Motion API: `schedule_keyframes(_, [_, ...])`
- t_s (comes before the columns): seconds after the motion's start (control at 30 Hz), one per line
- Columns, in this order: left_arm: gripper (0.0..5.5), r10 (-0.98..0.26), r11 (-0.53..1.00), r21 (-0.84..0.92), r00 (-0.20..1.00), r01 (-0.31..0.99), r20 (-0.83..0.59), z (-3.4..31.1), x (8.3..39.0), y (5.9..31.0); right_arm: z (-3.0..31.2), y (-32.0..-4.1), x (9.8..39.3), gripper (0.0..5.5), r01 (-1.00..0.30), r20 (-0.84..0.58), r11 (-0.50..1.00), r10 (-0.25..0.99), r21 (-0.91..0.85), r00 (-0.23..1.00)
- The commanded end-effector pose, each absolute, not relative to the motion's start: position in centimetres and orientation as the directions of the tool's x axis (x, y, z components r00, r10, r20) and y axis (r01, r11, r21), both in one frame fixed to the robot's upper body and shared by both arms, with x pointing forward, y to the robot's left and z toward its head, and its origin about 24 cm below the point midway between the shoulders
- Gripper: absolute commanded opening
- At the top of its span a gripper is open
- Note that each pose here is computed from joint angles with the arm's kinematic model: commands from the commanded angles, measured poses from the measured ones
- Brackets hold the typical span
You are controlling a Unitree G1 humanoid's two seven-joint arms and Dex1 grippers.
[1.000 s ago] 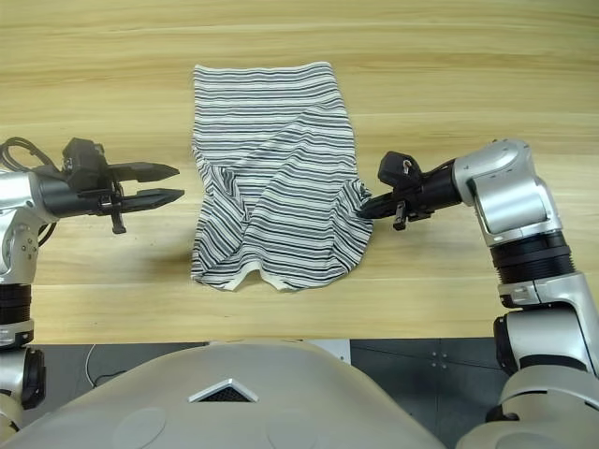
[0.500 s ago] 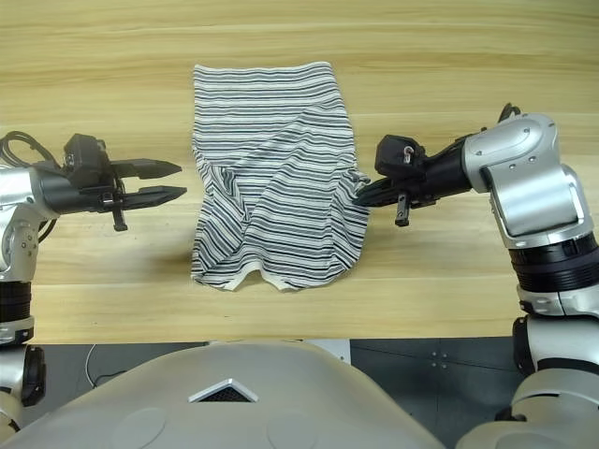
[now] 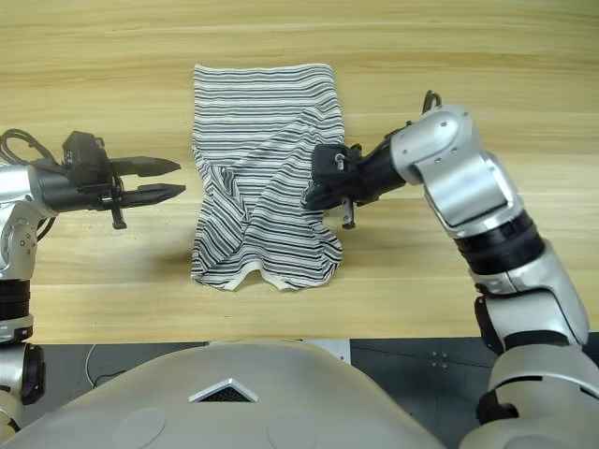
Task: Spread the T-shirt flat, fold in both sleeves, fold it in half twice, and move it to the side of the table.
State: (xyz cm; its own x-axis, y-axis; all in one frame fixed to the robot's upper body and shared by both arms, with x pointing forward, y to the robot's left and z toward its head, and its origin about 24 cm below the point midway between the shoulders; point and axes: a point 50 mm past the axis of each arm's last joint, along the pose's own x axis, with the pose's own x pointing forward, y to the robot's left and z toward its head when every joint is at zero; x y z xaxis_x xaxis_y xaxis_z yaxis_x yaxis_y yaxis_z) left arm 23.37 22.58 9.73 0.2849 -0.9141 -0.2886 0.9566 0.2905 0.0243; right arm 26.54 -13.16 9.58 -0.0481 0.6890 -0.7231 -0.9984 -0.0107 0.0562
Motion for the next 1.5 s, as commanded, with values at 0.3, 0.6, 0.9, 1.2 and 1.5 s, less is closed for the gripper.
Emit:
schedule_keyframes(0.3, [1.63, -0.911, 0.292, 0.036, 0.289, 0.956, -0.293, 9.8, 24.0, 22.4, 6.4, -10.9, 27.9, 1.57, -0.995, -0.709, -0.002, 0.701, 0.099, -0.072])
schedule_keyframes(0.6, [1.63, -0.914, 0.281, 0.04, 0.28, 0.959, -0.293, 9.9, 24.2, 22.2, 6.5, -9.3, 26.2, 2.18, -0.973, -0.594, -0.094, 0.778, 0.212, -0.205])
schedule_keyframes(0.9, [1.63, -0.917, 0.282, 0.031, 0.279, 0.959, -0.286, 9.5, 24.5, 22.3, 10.0, -10.3, 27.3, 2.18, -0.967, -0.451, -0.028, 0.881, 0.252, -0.143])
schedule_keyframes(1.2, [2.18, -0.704, 0.117, 0.631, 0.512, 0.767, -0.492, 7.2, 21.6, 23.8, 9.0, -22.9, 25.9, 2.79, -0.983, -0.652, 0.126, 0.735, -0.136, 0.184])
schedule_keyframes(1.5, [3.61, -0.675, -0.445, 0.737, 0.351, 0.509, -0.649, 5.7, 15.0, 23.5, 5.2, -22.8, 18.8, 4.43, -0.922, -0.763, -0.302, 0.646, -0.242, -0.011])
